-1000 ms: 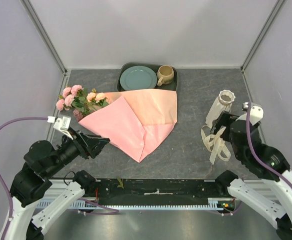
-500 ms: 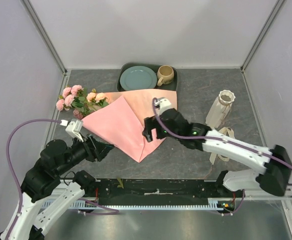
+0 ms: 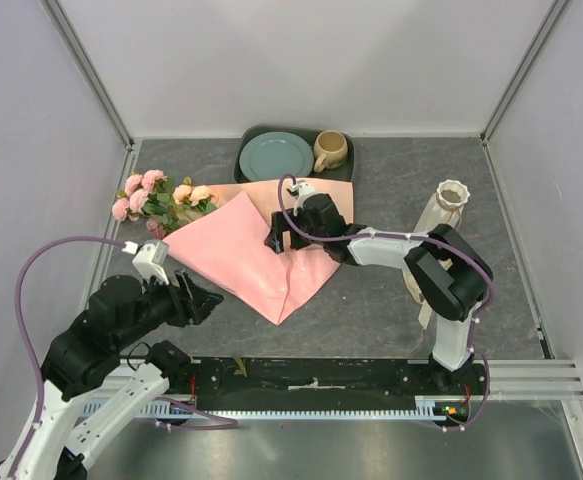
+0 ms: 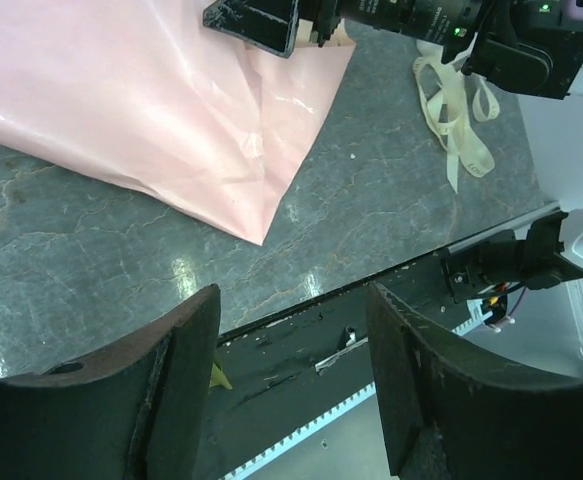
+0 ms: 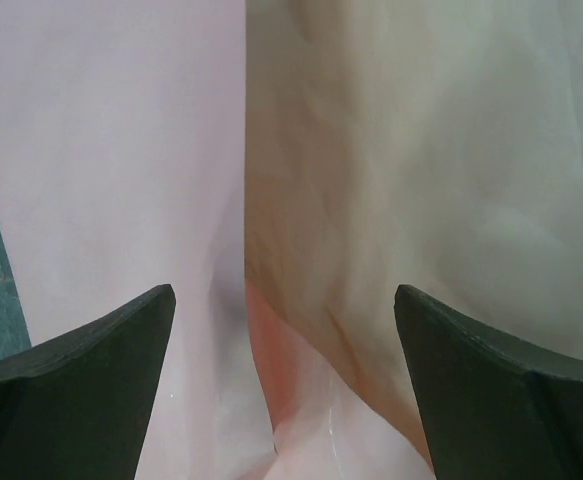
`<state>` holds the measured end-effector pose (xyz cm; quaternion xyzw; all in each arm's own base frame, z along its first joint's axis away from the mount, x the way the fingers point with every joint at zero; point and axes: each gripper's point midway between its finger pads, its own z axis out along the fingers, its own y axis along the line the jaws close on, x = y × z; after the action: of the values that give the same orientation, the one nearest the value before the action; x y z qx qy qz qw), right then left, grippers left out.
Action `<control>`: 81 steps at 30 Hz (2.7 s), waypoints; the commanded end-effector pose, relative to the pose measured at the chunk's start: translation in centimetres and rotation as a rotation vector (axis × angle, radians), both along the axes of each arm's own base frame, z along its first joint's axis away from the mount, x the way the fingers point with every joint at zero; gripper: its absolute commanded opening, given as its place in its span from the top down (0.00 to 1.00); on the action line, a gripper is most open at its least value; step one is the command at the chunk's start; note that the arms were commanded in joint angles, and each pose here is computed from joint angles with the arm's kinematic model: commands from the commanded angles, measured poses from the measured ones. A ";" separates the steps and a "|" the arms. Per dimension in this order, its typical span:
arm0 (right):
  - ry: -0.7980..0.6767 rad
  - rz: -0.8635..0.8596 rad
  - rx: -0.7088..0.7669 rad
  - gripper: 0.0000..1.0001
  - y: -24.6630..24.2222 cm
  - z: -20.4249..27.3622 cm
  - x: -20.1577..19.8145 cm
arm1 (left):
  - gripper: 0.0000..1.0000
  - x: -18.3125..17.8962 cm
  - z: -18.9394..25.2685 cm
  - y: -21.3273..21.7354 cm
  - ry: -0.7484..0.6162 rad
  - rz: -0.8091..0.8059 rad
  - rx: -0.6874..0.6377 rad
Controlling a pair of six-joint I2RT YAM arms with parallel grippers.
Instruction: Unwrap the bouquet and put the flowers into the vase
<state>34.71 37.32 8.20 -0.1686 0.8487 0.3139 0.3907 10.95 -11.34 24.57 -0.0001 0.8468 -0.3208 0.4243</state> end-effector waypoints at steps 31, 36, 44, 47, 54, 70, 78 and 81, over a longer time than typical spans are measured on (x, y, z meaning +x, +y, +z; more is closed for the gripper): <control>0.172 0.826 0.564 0.02 17.2 12.0 -29.7 | 0.34 1.9 12.2 1.4 -0.169 0.120 -0.056; 0.145 0.809 0.629 0.02 15.4 15.2 -29.2 | 0.35 2.7 10.4 0.7 -0.110 0.127 -0.046; 0.052 0.411 0.299 0.05 11.5 8.9 -21.8 | 0.37 4.2 5.2 -2.1 0.047 0.102 -0.074; 0.056 0.263 0.220 0.07 9.3 7.0 -20.2 | 0.38 5.2 1.9 -2.8 0.129 0.135 -0.059; -0.007 -0.142 0.105 0.03 0.2 5.6 -13.0 | 0.34 7.5 -5.9 -4.6 0.274 0.184 -0.033; -0.044 -0.162 0.183 0.02 -5.4 6.0 -13.1 | 0.21 8.5 -16.5 -3.8 0.602 0.448 -0.117; -0.055 -0.172 0.183 0.02 -6.2 6.1 -13.2 | 0.21 7.6 -18.1 -4.2 0.617 0.424 -0.167; -0.049 -0.168 0.180 0.02 -6.1 5.9 -13.3 | 0.23 7.6 -17.6 -5.8 0.604 0.341 -0.244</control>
<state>21.11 31.19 13.38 -0.0723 0.8277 0.3451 0.4367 17.64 -14.57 5.27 -0.2901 0.9030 -0.2454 0.2005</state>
